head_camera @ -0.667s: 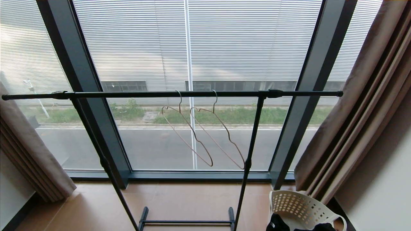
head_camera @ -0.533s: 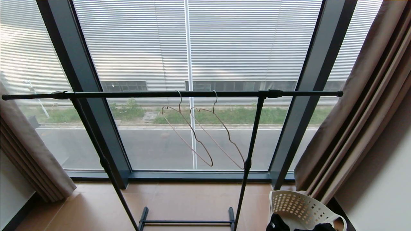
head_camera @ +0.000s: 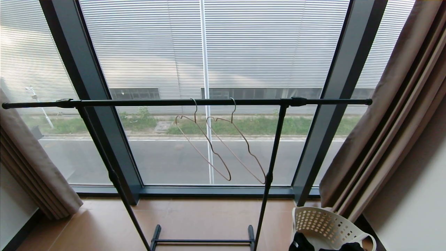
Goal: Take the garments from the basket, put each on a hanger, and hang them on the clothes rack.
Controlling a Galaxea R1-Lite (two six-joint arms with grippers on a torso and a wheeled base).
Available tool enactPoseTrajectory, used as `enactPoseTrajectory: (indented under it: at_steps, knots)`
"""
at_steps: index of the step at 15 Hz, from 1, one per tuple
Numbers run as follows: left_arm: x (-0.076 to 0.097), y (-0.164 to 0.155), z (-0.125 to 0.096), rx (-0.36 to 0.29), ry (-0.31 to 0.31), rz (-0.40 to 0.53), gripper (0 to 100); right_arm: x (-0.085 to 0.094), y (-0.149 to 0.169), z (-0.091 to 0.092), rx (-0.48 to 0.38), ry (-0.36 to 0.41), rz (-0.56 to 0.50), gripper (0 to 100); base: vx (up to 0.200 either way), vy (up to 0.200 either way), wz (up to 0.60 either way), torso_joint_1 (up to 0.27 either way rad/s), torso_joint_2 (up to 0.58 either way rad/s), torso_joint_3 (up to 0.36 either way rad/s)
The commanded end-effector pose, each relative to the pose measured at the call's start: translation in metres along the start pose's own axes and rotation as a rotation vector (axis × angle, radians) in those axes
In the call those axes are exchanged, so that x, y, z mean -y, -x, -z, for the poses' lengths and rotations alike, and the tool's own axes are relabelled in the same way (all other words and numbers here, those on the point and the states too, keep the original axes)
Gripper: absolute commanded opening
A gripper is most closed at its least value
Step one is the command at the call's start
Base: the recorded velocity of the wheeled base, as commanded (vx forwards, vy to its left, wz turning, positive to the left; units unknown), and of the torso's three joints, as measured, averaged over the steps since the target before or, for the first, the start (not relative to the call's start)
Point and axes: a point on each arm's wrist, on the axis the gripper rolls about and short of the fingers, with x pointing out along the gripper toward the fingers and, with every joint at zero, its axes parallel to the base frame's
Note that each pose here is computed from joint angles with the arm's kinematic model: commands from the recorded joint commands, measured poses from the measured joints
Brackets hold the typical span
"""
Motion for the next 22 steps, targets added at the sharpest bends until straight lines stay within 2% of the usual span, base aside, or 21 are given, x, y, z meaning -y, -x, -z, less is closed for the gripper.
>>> enactPoseTrajectory:
  at_steps: [1, 6, 16, 22]
  knots:
    - [0.0000, -0.0001, 0.0000, -0.001, 0.007, -0.001, 100, 0.0000, -0.0001, 0.0000, -0.001, -0.004, -0.001, 100, 0.000, 0.000, 0.00, 0.000, 0.00, 0.000]
    - [0.0000, -0.0001, 0.0000, -0.001, -0.007, -0.001, 100, 0.0000, -0.0001, 0.0001, -0.002, 0.001, -0.001, 100, 0.000, 0.000, 0.00, 0.000, 0.00, 0.000]
    - [-0.0001, -0.0001, 0.0000, -0.001, 0.005, -0.001, 100, 0.0000, -0.0001, 0.0000, -0.001, 0.003, -0.002, 100, 0.000, 0.000, 0.00, -0.007, 0.01, 0.008]
    - [-0.0001, -0.0001, 0.0000, -0.001, 0.005, -0.001, 100, -0.0001, -0.0002, 0.0004, -0.002, 0.002, -0.003, 100, 0.000, 0.000, 0.00, -0.138, 0.33, 0.168]
